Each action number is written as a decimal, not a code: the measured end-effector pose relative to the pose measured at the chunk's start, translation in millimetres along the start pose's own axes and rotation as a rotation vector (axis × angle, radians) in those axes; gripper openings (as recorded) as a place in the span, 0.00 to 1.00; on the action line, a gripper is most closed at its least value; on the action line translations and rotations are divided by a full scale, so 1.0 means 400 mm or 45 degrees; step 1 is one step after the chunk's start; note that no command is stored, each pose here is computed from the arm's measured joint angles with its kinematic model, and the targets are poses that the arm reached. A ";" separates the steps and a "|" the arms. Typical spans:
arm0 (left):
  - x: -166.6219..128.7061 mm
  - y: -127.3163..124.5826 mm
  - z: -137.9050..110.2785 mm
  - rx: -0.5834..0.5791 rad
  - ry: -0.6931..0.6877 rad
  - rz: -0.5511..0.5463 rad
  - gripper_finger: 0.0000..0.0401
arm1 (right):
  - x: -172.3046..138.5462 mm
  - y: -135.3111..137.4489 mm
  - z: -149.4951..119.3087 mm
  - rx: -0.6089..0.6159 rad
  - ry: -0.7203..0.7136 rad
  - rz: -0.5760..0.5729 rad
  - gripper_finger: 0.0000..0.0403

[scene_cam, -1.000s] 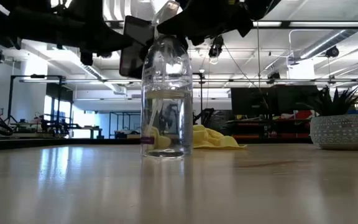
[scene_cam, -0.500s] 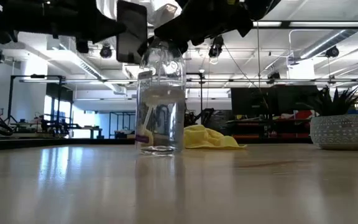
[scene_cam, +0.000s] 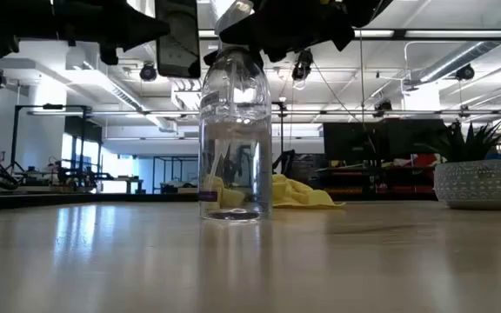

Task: Apply microfiber cloth
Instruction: Spray the pink cellphone using the spray bottle

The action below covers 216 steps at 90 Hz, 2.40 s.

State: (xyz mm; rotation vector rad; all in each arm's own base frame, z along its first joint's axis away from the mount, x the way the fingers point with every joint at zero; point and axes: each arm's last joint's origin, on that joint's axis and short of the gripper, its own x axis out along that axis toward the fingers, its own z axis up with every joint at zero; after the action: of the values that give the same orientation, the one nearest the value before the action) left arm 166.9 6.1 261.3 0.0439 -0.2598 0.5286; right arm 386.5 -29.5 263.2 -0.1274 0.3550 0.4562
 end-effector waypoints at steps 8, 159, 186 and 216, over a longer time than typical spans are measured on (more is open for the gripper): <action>-0.002 0.002 0.004 0.090 -0.009 0.002 0.02 | 0.000 0.000 0.000 0.000 0.000 0.000 0.77; 0.071 -0.050 -0.097 2.509 0.226 -0.150 0.02 | 0.000 -0.004 0.000 0.153 0.007 -0.068 0.46; 0.080 -0.046 -0.068 2.524 0.234 -0.041 0.02 | 0.000 -0.004 0.000 0.157 0.011 -0.067 0.38; 0.050 -0.033 -0.097 2.390 0.357 -0.018 0.02 | -0.003 -0.008 -0.003 0.185 0.055 -0.188 0.42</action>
State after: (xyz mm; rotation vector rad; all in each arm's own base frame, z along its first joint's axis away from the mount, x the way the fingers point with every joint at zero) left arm 199.1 8.7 229.2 1.7727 0.5893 0.5935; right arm 386.5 -33.1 262.6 -0.0217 0.4170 0.2812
